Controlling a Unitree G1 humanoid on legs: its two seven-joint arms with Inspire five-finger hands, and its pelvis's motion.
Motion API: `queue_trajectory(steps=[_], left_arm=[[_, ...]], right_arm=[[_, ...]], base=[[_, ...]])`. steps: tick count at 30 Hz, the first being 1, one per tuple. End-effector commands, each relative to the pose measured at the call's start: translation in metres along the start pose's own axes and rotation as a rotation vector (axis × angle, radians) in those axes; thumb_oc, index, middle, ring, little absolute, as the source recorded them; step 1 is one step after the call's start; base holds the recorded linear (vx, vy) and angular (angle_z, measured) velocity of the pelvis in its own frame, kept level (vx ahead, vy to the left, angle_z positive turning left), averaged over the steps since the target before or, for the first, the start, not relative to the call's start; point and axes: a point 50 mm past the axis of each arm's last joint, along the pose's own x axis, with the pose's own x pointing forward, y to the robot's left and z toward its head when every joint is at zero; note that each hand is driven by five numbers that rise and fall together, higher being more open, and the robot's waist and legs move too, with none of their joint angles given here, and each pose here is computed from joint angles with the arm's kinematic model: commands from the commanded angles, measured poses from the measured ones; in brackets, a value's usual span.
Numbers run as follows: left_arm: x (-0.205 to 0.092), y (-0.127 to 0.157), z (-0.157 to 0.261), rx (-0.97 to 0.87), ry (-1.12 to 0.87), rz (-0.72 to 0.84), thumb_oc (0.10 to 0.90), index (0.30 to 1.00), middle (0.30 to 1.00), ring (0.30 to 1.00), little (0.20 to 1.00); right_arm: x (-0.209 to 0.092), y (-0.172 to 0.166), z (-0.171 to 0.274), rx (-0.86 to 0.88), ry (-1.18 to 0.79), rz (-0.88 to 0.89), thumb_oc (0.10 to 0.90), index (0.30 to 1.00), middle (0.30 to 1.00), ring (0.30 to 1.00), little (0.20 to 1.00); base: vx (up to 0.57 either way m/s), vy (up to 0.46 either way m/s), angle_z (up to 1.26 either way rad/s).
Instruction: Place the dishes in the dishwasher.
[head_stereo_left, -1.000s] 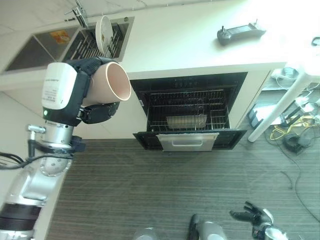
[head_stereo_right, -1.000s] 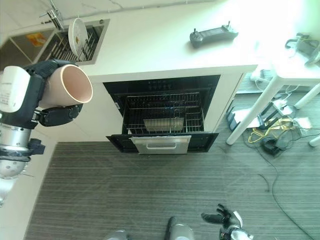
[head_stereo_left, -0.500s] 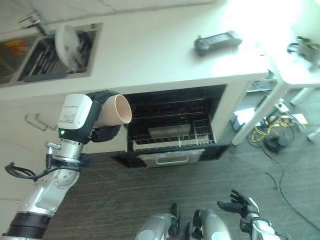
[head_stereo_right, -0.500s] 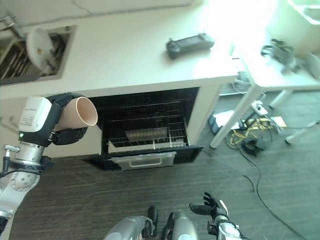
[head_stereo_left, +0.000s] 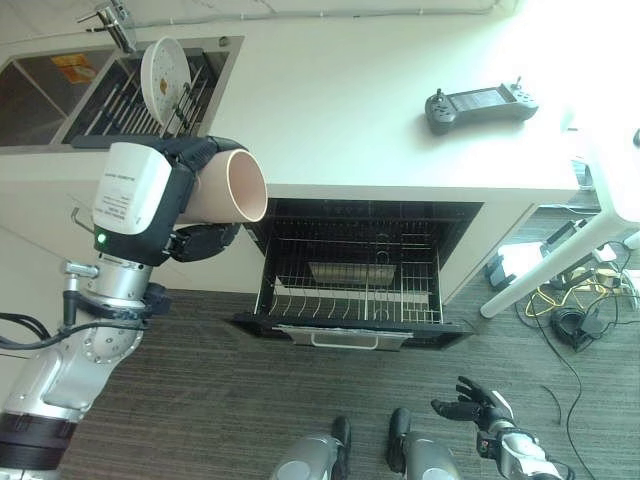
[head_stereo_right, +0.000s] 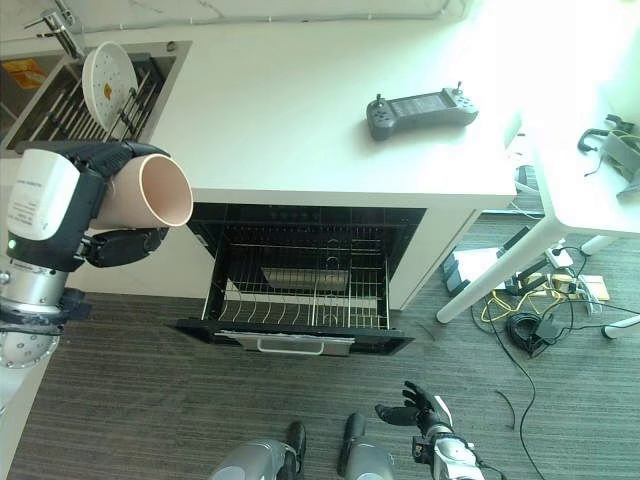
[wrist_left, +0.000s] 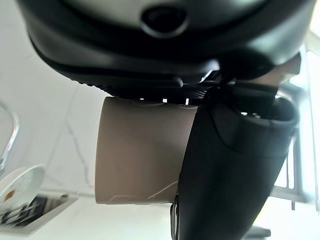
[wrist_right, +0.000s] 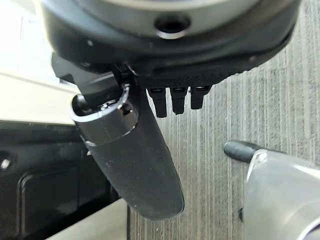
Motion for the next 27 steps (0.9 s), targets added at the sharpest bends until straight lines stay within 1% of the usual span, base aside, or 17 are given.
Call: queue_trajectory(steps=[1,2,3,5,9,10,11,12,13,15,16,20,21,23,26,27], left_arm=[[0.023,0.051,-0.002,-0.016,-0.040,0.255,0.400,0.300,0.300,0.300,0.300],[0.023,0.051,-0.001,-0.023,-0.043,0.253,0.400,0.300,0.300,0.300,0.300],[0.023,0.047,0.003,-0.084,-0.060,0.234,0.400,0.300,0.300,0.300,0.300],[0.023,0.042,0.007,-0.124,-0.065,0.219,0.400,0.300,0.300,0.300,0.300],[0.019,0.027,0.016,-0.292,-0.053,0.245,0.400,0.300,0.300,0.300,0.300],[0.017,0.017,0.019,-0.433,-0.036,0.242,0.400,0.300,0.300,0.300,0.300],[0.016,0.013,0.021,-0.511,-0.029,0.239,0.400,0.300,0.300,0.300,0.300],[0.015,0.007,0.023,-0.617,-0.018,0.237,0.400,0.300,0.300,0.300,0.300],[0.012,-0.005,0.028,-0.761,0.010,0.224,0.400,0.300,0.300,0.300,0.300],[0.008,-0.037,0.037,-0.959,0.099,0.238,0.400,0.300,0.300,0.300,0.300],[0.005,-0.049,0.039,-1.019,0.147,0.268,0.400,0.300,0.300,0.300,0.300],[-0.003,-0.063,0.040,-1.031,0.195,0.300,0.400,0.300,0.300,0.300,0.300],[-0.006,-0.067,0.041,-1.037,0.220,0.314,0.400,0.300,0.300,0.300,0.300],[-0.011,-0.070,0.040,-1.017,0.252,0.344,0.400,0.300,0.300,0.300,0.300],[-0.010,-0.073,0.041,-1.007,0.270,0.359,0.400,0.300,0.300,0.300,0.300],[-0.009,-0.074,0.043,-1.002,0.269,0.363,0.400,0.300,0.300,0.300,0.300]], right_arm=[[-0.004,-0.015,0.001,0.039,-0.055,-0.038,0.800,0.900,0.900,0.900,0.900],[-0.005,-0.015,0.001,0.044,-0.058,-0.039,0.800,0.900,0.900,0.900,0.900],[-0.006,-0.016,0.001,0.075,-0.085,-0.040,0.800,0.900,0.900,0.900,0.900],[-0.007,-0.017,0.003,0.098,-0.109,-0.049,0.800,0.900,0.900,0.900,0.900],[-0.011,-0.019,0.005,0.174,-0.170,-0.088,0.800,0.900,0.900,0.900,0.900],[-0.014,-0.019,0.012,0.207,-0.231,-0.104,0.800,0.900,0.900,0.900,0.900],[-0.016,-0.019,0.017,0.222,-0.272,-0.109,0.800,0.900,0.900,0.900,0.900],[-0.019,-0.019,0.026,0.238,-0.337,-0.121,0.800,0.900,0.900,0.900,0.900],[-0.026,-0.020,0.042,0.239,-0.461,-0.164,0.800,0.900,0.900,0.900,0.900],[-0.052,-0.023,0.083,0.276,-0.726,-0.257,0.800,0.900,0.900,0.900,0.900],[-0.067,-0.024,0.106,0.271,-0.858,-0.304,0.800,0.900,0.900,0.900,0.900],[-0.088,-0.023,0.133,0.234,-1.034,-0.366,0.800,0.900,0.900,0.900,0.900],[-0.098,-0.023,0.143,0.218,-1.111,-0.393,0.800,0.900,0.900,0.900,0.900],[-0.110,-0.024,0.153,0.204,-1.192,-0.421,0.800,0.900,0.900,0.900,0.900],[-0.124,-0.022,0.166,0.031,-1.310,-0.524,0.800,0.900,0.900,0.900,0.900],[-0.132,-0.020,0.174,0.005,-1.372,-0.536,0.800,0.900,0.900,0.900,0.900]], base=[[0.03,-0.004,0.16],[0.03,0.011,0.05],[0.03,0.017,0.06],[0.00,0.000,0.00],[0.01,0.028,-0.02],[0.03,0.042,-0.06],[0.05,0.043,-0.10],[0.05,0.029,-0.21],[0.05,0.041,-0.25],[-0.01,0.091,-0.43],[-0.04,0.106,-0.53],[-0.01,0.077,-0.47],[0.01,0.100,-0.40],[0.01,0.084,-0.34],[0.01,0.058,-0.22],[-0.01,0.056,-0.19]])
